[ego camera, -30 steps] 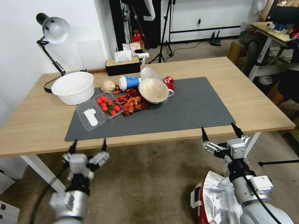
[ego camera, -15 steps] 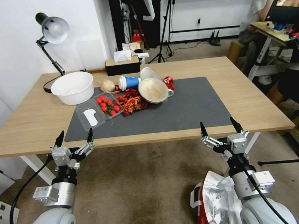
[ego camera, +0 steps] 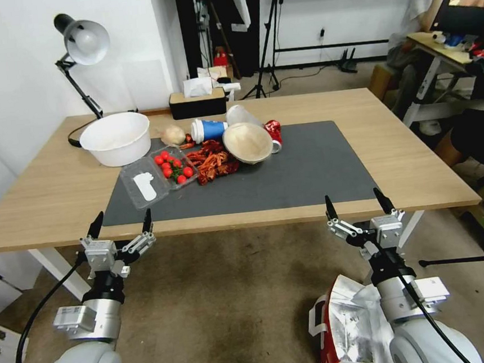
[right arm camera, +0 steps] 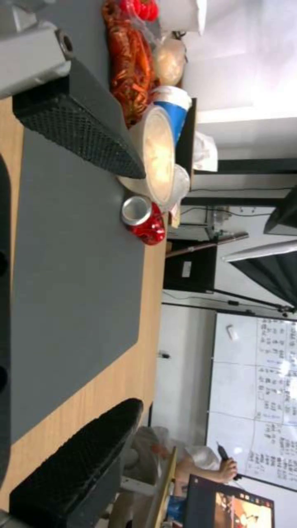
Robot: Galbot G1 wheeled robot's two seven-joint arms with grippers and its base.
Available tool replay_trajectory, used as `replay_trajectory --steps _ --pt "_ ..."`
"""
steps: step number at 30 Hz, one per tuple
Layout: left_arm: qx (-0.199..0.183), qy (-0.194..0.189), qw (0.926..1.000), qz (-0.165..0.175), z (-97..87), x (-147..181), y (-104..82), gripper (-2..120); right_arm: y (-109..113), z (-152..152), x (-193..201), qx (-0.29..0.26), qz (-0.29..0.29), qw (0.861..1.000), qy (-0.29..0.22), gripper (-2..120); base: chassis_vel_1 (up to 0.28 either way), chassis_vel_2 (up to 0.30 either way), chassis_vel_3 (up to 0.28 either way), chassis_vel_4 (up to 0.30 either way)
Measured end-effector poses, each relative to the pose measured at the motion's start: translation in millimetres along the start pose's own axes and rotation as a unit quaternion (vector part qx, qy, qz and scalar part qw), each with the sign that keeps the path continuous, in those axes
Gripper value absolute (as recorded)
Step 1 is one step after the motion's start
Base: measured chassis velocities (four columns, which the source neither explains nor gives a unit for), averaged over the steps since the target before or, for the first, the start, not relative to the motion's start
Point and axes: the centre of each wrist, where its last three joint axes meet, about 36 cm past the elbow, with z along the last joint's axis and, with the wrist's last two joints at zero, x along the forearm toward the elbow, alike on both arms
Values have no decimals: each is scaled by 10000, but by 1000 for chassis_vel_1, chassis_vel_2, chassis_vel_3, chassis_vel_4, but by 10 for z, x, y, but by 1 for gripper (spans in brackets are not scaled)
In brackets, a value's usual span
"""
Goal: Pick up the food delivery bag from the floor and place it on the table.
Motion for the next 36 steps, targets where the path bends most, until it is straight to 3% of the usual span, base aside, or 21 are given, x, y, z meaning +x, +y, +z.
replay_trajectory --steps 36 --pt "-104 75 9999 14 15 89 -14 99 46 -139 89 -87 104 9999 -16 100 0 0 0 0"
